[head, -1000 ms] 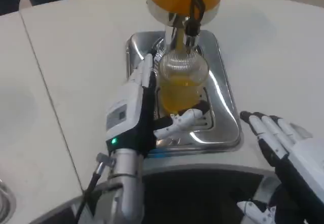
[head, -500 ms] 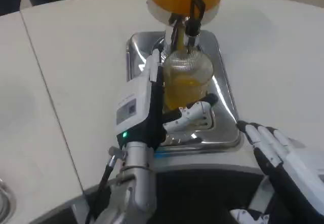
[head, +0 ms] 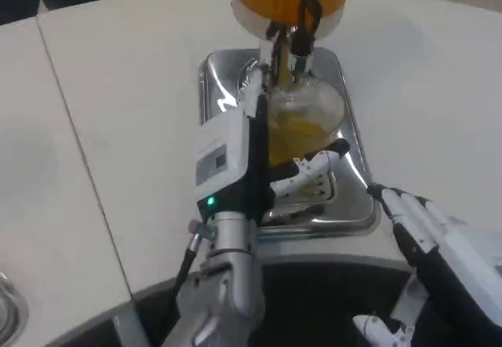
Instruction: Grasp the cup under the faucet to collect the drink, then remove the cup.
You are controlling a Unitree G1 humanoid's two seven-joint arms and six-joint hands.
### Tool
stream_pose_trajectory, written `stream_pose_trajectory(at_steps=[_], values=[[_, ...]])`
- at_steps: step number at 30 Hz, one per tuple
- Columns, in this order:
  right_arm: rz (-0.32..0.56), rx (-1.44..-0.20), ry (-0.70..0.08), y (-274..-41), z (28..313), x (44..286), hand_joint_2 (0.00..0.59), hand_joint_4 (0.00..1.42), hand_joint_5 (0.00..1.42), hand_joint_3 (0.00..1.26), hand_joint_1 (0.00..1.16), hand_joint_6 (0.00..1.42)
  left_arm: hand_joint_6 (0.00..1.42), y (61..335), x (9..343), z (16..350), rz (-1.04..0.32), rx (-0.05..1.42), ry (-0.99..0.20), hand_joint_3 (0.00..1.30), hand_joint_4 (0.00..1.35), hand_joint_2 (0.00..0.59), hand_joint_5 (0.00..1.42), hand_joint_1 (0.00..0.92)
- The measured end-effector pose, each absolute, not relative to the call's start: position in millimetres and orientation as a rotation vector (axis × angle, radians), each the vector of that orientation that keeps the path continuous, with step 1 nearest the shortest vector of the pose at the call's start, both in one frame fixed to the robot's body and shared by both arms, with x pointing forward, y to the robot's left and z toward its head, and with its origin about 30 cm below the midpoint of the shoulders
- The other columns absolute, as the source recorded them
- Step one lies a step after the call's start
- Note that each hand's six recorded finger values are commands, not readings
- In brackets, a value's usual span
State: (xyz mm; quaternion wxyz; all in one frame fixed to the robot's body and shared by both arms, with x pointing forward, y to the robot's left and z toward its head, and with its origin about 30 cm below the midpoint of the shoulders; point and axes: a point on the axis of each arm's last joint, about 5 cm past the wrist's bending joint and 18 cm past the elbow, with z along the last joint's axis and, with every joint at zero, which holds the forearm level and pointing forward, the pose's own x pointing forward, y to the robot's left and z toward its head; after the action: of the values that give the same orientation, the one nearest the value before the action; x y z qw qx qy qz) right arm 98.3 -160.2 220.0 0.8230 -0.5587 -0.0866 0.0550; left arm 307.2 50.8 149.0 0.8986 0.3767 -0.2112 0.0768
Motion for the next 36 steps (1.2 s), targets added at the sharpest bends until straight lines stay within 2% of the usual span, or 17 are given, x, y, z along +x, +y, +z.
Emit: stream_pose_trajectory(at_steps=[1, 3, 4, 6, 9, 19, 28, 36], values=[[0.112, -1.184, -0.176, -160.8, 219.7, 98.0, 0.413, 0.0, 0.0, 0.0, 0.45, 0.05, 1.38, 47.5, 306.3, 148.2, 0.166, 0.783, -0.446, 0.47, 0.66, 0.055, 1.05, 0.499], [0.101, -1.174, -0.161, -161.7, 219.1, 97.1, 0.422, 0.0, 0.0, 0.0, 0.42, 0.05, 1.42, 42.3, 304.9, 146.1, 0.197, 0.777, -0.448, 0.73, 0.97, 0.059, 1.27, 0.507], [0.098, -1.173, -0.161, -161.7, 219.0, 96.7, 0.422, 0.0, 0.0, 0.0, 0.42, 0.05, 1.42, 40.2, 304.3, 144.9, 0.209, 0.773, -0.448, 0.84, 1.06, 0.06, 1.35, 0.507], [0.093, -1.176, -0.167, -160.7, 219.1, 95.8, 0.422, 0.0, 0.0, 0.0, 0.42, 0.05, 1.42, 34.7, 303.0, 142.0, 0.244, 0.754, -0.454, 0.97, 1.13, 0.056, 1.42, 0.517], [0.096, -1.176, -0.16, -158.9, 218.5, 94.5, 0.421, 0.0, 0.0, 0.0, 0.42, 0.05, 1.42, 35.0, 302.8, 137.5, 0.275, 0.734, -0.464, 1.03, 1.14, 0.056, 1.42, 0.517], [0.168, -1.2, -0.15, -151.5, 221.4, 96.2, 0.427, 0.0, 0.0, 0.0, 0.42, 0.05, 1.42, 39.7, 304.5, 137.1, 0.319, 0.612, -0.458, 1.08, 1.11, 0.043, 1.42, 0.548], [0.156, -1.175, -0.162, -154.3, 224.3, 99.1, 0.434, 0.0, 0.0, 0.0, 0.42, 0.05, 1.42, 47.4, 306.5, 137.0, 0.331, 0.621, -0.47, 1.09, 1.11, 0.033, 1.42, 0.557], [0.165, -1.192, -0.199, -157.8, 227.6, 108.2, 0.44, 0.0, 0.0, 0.0, 0.42, 0.05, 1.42, 67.8, 304.4, 130.8, 0.369, 0.65, -0.472, 1.09, 1.11, 0.03, 1.42, 0.563]])
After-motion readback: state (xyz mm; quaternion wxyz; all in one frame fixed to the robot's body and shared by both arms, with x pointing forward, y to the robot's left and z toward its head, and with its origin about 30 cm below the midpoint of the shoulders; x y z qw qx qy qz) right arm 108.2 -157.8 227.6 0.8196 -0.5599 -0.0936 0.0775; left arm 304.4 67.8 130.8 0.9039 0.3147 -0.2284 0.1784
